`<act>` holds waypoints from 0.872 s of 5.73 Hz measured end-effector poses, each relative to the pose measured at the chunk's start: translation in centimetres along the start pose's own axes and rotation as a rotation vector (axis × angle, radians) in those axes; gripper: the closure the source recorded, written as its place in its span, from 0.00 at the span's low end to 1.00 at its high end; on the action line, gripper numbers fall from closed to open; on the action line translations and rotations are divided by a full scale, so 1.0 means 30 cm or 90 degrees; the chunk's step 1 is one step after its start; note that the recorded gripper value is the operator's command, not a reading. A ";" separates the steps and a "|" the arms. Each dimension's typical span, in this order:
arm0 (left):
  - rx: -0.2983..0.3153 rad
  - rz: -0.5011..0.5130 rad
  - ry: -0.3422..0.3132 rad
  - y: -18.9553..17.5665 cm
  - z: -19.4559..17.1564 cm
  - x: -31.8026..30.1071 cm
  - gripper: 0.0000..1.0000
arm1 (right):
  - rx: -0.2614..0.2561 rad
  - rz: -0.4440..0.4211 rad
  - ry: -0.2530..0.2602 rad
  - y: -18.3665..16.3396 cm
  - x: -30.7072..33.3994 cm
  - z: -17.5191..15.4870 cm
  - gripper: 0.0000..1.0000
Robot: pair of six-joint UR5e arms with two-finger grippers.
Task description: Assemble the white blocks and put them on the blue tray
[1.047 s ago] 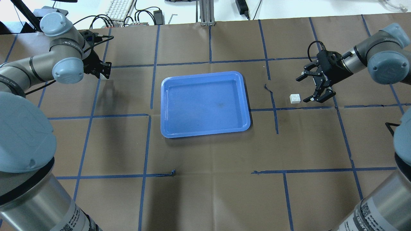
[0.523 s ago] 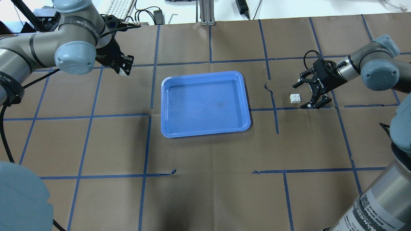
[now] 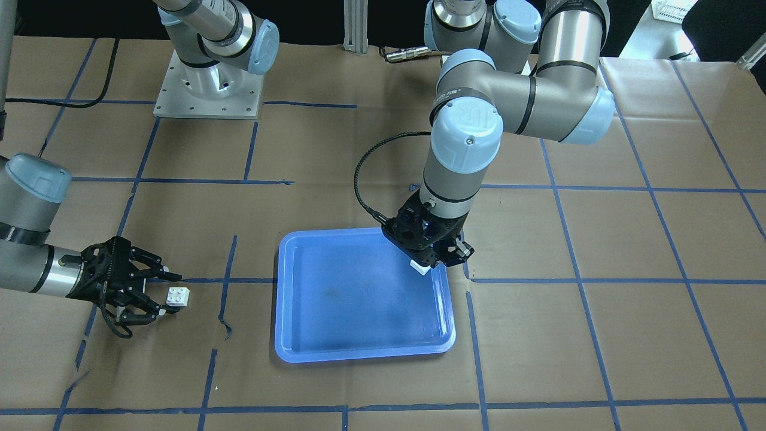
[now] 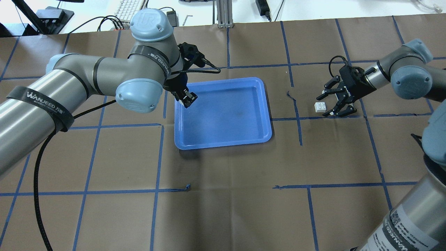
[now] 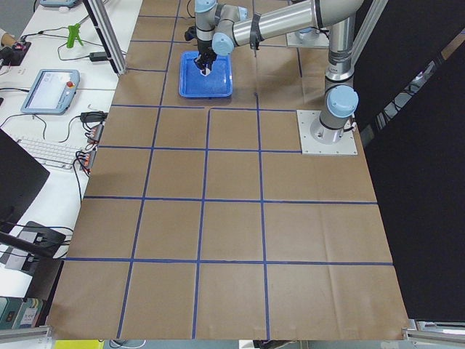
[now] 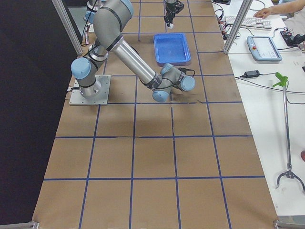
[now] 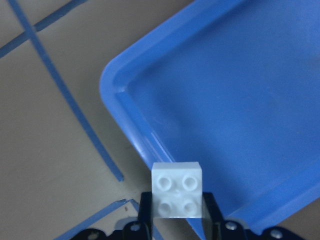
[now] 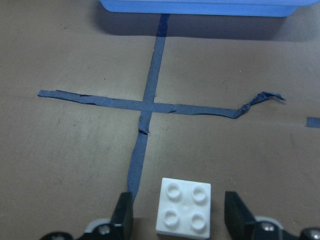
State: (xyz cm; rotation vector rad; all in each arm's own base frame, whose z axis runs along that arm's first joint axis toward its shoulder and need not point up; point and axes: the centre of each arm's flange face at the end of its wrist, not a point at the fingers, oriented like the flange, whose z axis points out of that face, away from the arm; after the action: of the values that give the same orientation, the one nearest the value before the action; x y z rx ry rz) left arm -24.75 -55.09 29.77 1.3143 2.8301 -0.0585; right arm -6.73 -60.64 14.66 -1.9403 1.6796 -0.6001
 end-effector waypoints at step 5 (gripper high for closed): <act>0.011 0.462 -0.007 -0.168 0.267 0.152 0.93 | -0.030 0.016 0.032 -0.124 -0.006 -0.143 0.74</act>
State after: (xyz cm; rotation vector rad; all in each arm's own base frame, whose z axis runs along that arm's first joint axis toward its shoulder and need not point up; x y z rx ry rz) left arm -31.51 -55.18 21.73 2.2238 2.1681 -0.0735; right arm -6.57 -60.41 20.34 -1.9490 1.7616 -0.6097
